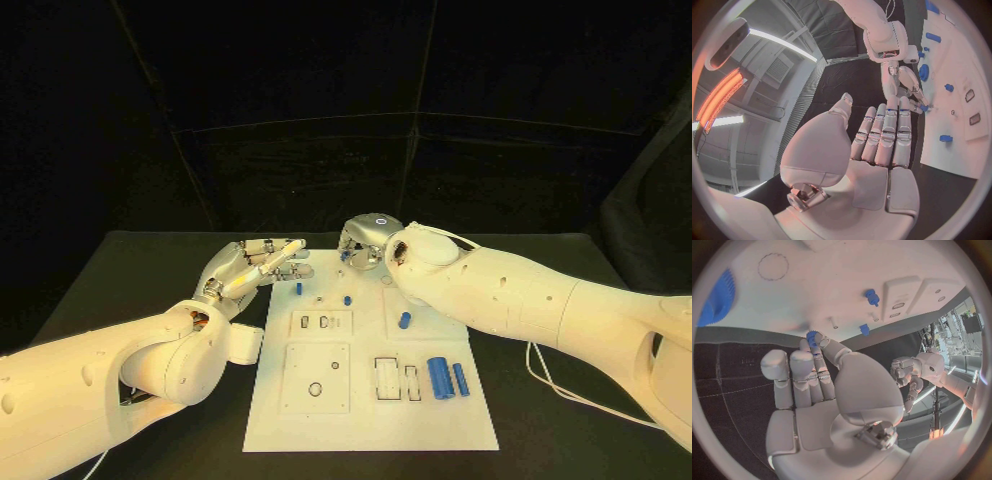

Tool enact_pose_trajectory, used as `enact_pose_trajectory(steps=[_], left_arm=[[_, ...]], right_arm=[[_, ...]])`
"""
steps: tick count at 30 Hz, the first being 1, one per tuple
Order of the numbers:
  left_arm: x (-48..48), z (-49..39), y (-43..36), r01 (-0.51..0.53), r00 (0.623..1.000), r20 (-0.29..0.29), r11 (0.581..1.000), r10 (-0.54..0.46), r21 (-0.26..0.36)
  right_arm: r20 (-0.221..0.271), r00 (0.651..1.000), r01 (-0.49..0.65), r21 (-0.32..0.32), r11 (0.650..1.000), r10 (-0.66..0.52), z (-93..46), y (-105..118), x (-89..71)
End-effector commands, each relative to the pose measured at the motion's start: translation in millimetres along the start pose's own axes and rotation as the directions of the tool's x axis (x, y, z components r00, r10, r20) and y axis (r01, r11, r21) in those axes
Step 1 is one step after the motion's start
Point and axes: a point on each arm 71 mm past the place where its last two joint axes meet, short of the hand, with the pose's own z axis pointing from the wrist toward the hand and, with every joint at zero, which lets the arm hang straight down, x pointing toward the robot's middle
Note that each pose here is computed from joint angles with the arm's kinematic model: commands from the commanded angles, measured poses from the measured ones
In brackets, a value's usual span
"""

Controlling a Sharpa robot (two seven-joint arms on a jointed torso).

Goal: Assemble the parts on the task board

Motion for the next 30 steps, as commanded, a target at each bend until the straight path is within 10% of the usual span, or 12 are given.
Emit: enact_pose_trajectory(steps=[1, 12, 30], left_arm=[[2.1, 0.8, -1.3, 0.006, 1.0, -0.018, 1.0, -0.005, 0.005], [1.4, 0.8, -1.3, 0.005, 1.0, -0.017, 1.0, -0.005, 0.003], [-4.2, -0.6, -1.7, 0.001, 1.0, -0.009, 1.0, -0.001, 0.001]], right_arm=[[-0.003, 1.0, 0.013, -0.003, 1.0, -0.013, 1.3, 1, -0.7], [0.051, 0.999, 0.005, 0.002, 1.0, -0.005, -4.5, -4, -5.9], [0.027, 0.969, -0.246, 0.216, 0.945, 0.247, -84.6, -90, -29.4]])
